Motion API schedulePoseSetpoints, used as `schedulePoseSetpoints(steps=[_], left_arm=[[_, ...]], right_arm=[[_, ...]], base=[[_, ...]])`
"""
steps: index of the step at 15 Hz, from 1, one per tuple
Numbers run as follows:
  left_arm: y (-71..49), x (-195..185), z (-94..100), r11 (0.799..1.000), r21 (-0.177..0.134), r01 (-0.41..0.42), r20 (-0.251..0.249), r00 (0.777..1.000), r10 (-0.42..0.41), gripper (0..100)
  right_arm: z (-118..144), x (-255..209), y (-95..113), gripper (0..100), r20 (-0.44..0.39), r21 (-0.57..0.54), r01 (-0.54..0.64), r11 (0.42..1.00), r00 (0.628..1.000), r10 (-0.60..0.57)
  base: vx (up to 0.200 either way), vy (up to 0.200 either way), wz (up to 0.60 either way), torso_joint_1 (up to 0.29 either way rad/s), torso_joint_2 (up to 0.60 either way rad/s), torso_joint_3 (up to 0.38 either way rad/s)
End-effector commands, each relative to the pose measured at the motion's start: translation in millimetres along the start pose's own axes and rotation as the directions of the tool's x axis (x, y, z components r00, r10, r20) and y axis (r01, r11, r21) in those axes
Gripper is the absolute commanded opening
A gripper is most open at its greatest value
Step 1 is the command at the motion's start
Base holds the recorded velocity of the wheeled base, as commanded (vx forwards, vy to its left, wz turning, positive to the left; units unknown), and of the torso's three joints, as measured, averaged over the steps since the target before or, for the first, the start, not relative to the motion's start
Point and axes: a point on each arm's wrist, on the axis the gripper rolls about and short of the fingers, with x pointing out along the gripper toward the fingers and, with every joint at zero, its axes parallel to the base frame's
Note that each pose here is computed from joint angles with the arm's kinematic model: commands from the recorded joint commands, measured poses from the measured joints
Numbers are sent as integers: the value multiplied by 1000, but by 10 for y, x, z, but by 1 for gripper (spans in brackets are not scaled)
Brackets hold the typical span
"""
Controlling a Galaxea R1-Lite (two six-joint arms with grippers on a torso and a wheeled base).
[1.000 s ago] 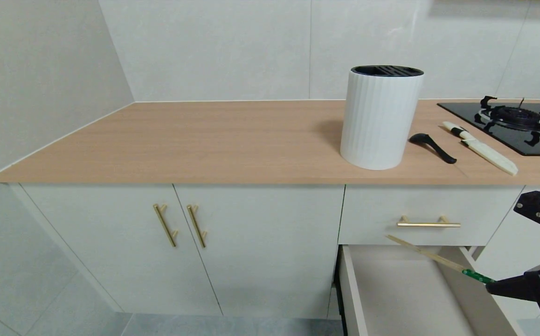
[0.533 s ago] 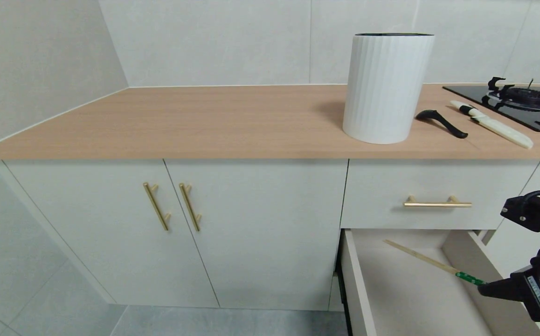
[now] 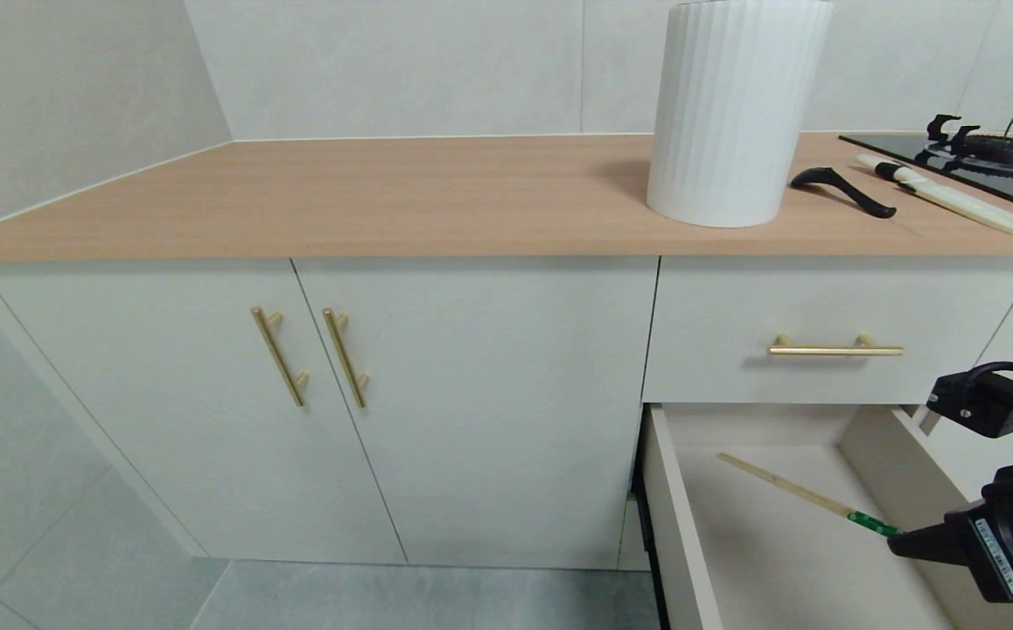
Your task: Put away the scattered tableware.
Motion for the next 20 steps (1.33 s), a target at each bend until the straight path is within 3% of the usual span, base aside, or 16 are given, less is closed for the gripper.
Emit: schedulePoseSetpoints(steps=[1,6,10,13,16,20], left_arm=[[0,1,1,1000,0,1,-1,1000,-1,100],[0,1,1,1000,0,1,-1,1000,-1,100],[0,1,1,1000,0,0,-1,1000,0,100],[0,1,1,1000,0,0,-1,1000,0,100],[0,1,1,1000,0,0,-1,1000,0,100],[0,1,1,1000,0,1,-1,1000,-1,100]], right_arm=[[-2,19,-2,0,-6,0,1,1000,1000,-1],[124,405,-54,0,-96,26,22,999,995,-19],[253,1035,-137,0,-139,188,85,978,989,-59],[258,1331,-161,0,-168,224,97,970,984,-60],[137,1843,-121,0,-214,242,139,960,973,-87],[9,2052,-65,0,-231,221,149,964,968,-97]], base=[[0,0,0,0,0,0],[0,0,0,0,0,0],[0,0,0,0,0,0],[0,0,0,0,0,0],[0,0,0,0,0,0],[0,0,0,0,0,0]])
